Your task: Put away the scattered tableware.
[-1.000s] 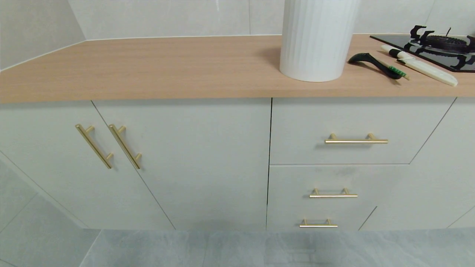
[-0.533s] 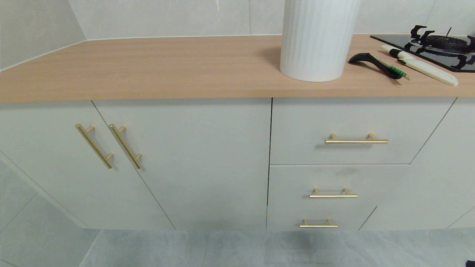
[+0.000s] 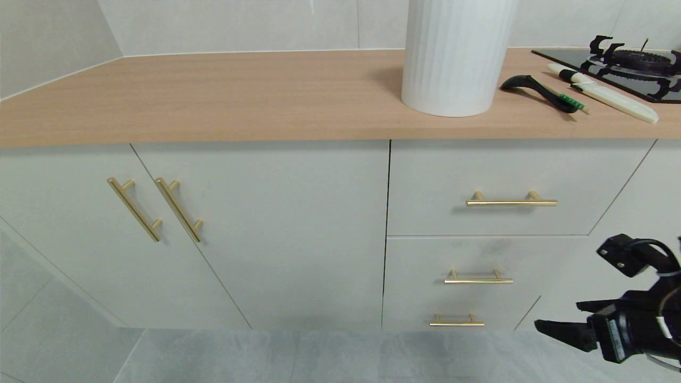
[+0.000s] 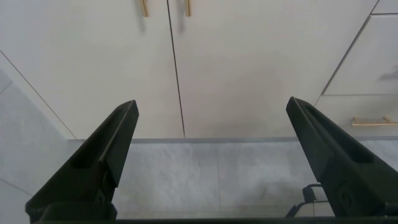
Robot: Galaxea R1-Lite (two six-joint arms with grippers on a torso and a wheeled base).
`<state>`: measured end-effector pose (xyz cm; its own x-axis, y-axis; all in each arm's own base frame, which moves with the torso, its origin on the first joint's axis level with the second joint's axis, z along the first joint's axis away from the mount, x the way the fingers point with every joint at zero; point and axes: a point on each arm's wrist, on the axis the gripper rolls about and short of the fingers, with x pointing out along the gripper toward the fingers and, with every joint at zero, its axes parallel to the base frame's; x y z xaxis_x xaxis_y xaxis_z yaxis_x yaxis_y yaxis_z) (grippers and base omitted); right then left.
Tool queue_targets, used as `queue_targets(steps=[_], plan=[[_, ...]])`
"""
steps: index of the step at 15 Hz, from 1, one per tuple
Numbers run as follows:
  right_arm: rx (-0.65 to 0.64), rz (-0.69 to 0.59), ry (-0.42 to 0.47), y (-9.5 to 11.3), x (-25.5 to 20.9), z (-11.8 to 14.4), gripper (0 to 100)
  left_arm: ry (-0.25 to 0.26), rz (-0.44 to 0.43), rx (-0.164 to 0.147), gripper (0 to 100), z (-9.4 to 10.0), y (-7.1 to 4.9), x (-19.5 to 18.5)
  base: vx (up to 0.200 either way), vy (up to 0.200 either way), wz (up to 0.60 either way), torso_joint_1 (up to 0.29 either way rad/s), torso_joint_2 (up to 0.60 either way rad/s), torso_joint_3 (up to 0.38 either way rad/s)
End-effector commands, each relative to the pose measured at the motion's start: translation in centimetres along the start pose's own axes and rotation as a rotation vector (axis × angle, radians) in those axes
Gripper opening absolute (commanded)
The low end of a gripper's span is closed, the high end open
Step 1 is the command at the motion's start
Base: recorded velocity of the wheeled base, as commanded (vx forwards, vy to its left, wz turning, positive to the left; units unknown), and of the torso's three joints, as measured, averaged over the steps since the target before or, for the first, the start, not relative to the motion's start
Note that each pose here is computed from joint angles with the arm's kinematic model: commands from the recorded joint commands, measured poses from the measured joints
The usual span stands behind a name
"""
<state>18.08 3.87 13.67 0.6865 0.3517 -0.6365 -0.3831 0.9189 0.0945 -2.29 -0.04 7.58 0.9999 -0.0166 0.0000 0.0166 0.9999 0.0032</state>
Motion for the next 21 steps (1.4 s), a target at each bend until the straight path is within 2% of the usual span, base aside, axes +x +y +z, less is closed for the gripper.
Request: queue_targets(steps=[1,4,5,7,10,15,21], plan=[[0.01,0.023,0.125,-0.3,3.9,-0.7,100,0.002,0.0,0.0,100,0.0,0.0,0.0,0.0,0.0,0.0,0.0,0.0,0.0],[0.009,-0.073,0.115,-1.1,7.4,-1.3,100,0.0,0.0,0.0,100,0.0,0.0,0.0,0.0,0.0,0.0,0.0,0.0,0.0],[0.025,-0.114,0.061,-1.2,8.2,-1.5,100,0.0,0.0,0.0,100,0.0,0.0,0.0,0.0,0.0,0.0,0.0,0.0,0.0],[0.061,-0.116,-0.018,-0.6,9.2,-1.2,100,0.0,0.0,0.0,100,0.0,0.0,0.0,0.0,0.0,0.0,0.0,0.0,0.0],[0.056,-0.177,-0.012,-0.1,11.1,-1.9,100,0.0,0.0,0.0,100,0.0,0.0,0.0,0.0,0.0,0.0,0.0,0.0,0.0],[0.115,-0.285,-0.231,-0.5,14.8,-2.3,100,0.002,0.0,0.0,100,0.0,0.0,0.0,0.0,0.0,0.0,0.0,0.0,0.0],[0.12,-0.304,-0.28,-0.8,16.5,-2.9,100,0.002,0.0,0.0,100,0.0,0.0,0.0,0.0,0.0,0.0,0.0,0.0,0.0]])
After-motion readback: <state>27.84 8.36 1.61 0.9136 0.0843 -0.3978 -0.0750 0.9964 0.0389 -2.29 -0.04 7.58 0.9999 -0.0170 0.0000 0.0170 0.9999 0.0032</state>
